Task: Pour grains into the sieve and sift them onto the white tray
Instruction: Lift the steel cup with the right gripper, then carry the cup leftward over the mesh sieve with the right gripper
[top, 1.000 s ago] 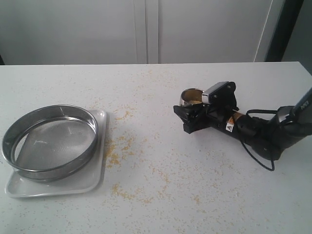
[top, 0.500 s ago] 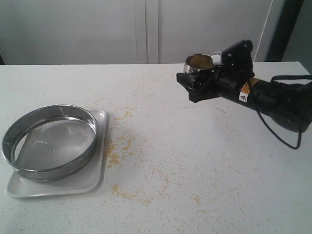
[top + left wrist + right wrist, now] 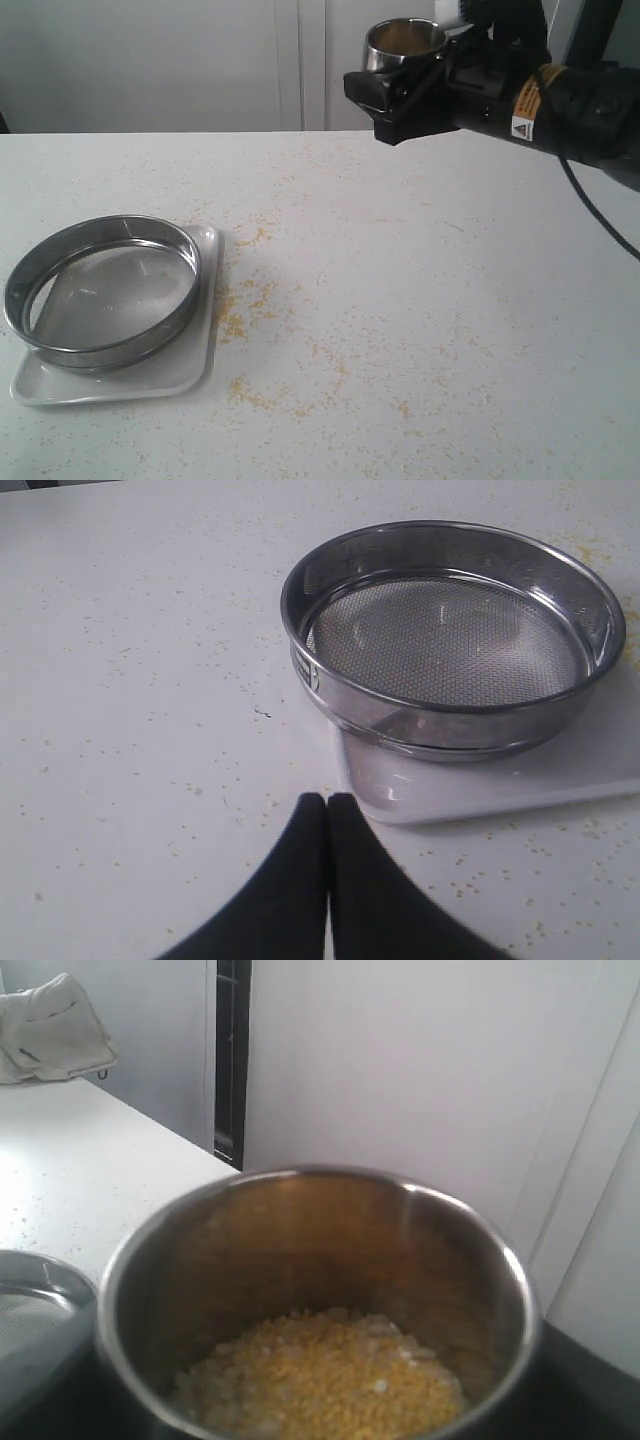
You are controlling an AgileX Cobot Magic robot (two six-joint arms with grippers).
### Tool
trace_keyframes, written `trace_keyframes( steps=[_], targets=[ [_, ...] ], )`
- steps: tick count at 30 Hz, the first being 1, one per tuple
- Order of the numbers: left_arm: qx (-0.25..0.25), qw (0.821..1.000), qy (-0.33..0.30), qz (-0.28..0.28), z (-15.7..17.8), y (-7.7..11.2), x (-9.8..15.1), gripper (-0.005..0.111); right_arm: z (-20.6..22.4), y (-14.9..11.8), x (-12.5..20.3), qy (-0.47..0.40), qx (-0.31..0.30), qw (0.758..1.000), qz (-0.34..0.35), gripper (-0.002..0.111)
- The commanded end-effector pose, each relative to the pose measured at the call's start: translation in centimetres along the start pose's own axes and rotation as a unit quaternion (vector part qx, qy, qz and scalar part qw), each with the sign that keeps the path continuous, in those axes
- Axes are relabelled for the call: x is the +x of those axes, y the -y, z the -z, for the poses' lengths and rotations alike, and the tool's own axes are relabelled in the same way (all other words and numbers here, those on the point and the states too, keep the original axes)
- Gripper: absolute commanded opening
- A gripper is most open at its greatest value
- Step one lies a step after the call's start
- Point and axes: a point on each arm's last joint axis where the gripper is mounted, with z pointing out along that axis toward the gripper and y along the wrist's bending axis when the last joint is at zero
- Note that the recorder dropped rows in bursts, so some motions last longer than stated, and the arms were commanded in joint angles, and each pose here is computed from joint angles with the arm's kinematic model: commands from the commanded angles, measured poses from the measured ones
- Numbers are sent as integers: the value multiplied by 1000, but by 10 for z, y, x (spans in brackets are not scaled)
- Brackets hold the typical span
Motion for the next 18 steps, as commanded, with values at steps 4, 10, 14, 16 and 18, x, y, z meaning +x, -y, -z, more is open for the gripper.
trace_keyframes(
  steps=[4,10,14,16,18],
  targets=[
    [-2,1000,0,1,0,0,1,0,-8,-29,-1,-30,-18,999,4,0],
    [-2,1000,0,1,0,0,1,0,-17,-46,-9,-56,-14,998,19,0],
    [-2,1000,0,1,0,0,1,0,-22,-57,-16,-68,-11,997,29,0],
    [-2,1000,0,1,0,0,1,0,-24,-62,-20,-68,-12,997,33,0],
    [-2,1000,0,1,0,0,1,0,-26,-67,-24,-65,-16,997,36,0]
  ],
)
